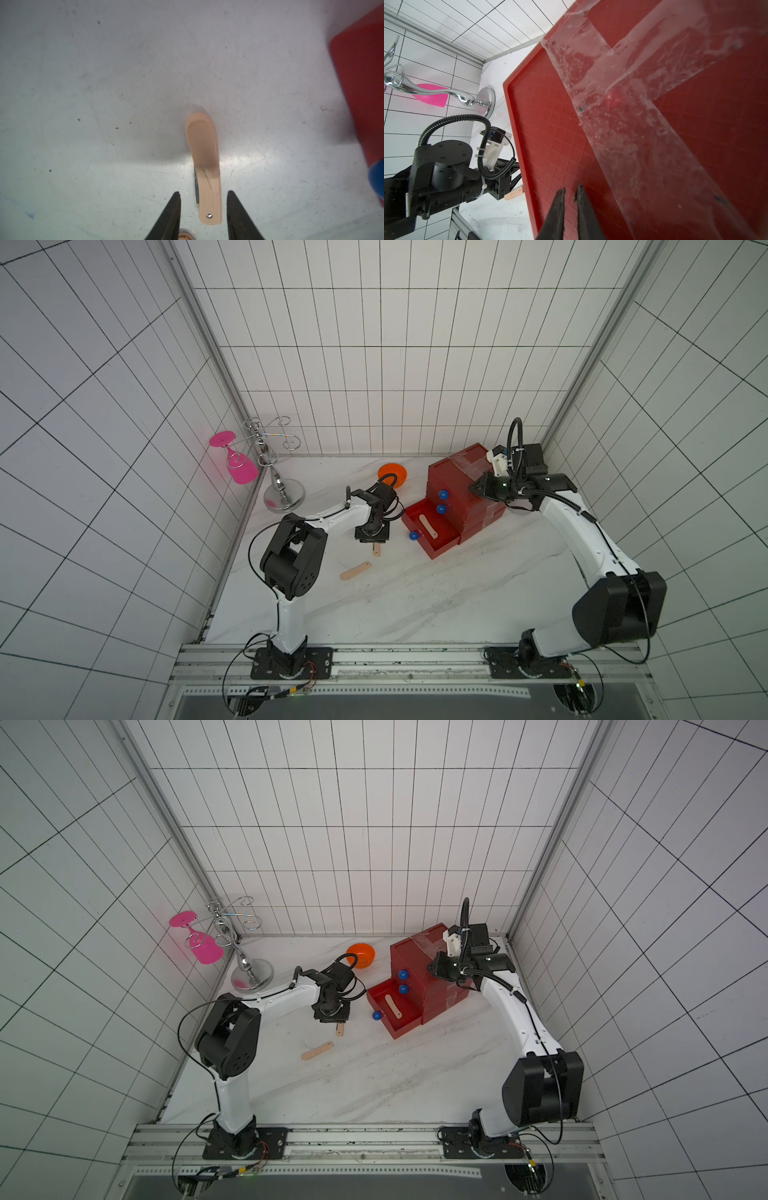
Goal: Place the fruit knives into the drawer by color
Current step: Pick up the fruit knife from the center of the board.
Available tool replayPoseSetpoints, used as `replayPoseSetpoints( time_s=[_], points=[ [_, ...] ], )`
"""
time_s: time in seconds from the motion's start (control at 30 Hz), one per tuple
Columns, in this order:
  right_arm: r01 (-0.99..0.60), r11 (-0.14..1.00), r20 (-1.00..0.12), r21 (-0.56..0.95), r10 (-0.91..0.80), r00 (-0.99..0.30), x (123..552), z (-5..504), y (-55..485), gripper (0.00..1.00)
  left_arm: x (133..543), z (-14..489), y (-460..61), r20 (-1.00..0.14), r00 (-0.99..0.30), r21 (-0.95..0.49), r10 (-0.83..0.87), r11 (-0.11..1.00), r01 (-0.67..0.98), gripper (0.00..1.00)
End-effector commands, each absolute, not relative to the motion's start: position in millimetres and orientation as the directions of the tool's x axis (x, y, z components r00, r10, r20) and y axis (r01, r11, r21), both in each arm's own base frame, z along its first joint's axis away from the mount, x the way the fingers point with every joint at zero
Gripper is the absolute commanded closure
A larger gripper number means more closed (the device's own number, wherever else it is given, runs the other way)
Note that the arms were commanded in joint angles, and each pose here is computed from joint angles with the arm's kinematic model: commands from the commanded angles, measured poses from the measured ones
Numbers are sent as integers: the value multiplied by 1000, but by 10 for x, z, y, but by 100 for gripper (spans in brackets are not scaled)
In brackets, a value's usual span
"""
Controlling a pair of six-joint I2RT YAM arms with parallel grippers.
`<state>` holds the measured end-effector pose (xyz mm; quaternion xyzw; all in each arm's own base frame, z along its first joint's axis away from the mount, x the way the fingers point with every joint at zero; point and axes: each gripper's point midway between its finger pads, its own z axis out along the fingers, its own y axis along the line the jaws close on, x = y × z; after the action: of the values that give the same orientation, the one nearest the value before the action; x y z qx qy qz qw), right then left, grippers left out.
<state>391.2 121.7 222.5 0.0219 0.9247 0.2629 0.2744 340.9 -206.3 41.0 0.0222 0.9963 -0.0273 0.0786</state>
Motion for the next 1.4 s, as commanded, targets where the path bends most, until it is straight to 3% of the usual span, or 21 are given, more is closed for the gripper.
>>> replayPoseSetpoints(
  time_s=[0.0, 0.8, 1.37],
  points=[
    [162, 941, 30, 298, 161, -987, 2968, 908, 951, 84, 3486, 333, -2041, -162, -985, -38, 52, 998, 59, 60],
    [155, 938, 32, 311, 153, -988, 2976, 882, 981, 84, 3277, -21, -1905, -23, -999, 21, 42, 999, 41, 64],
    [156, 935, 29, 319, 154, -988, 2990, 896, 997, 84, 3144, -29, -1914, -21, -999, -11, 26, 1000, 26, 78]
  ],
)
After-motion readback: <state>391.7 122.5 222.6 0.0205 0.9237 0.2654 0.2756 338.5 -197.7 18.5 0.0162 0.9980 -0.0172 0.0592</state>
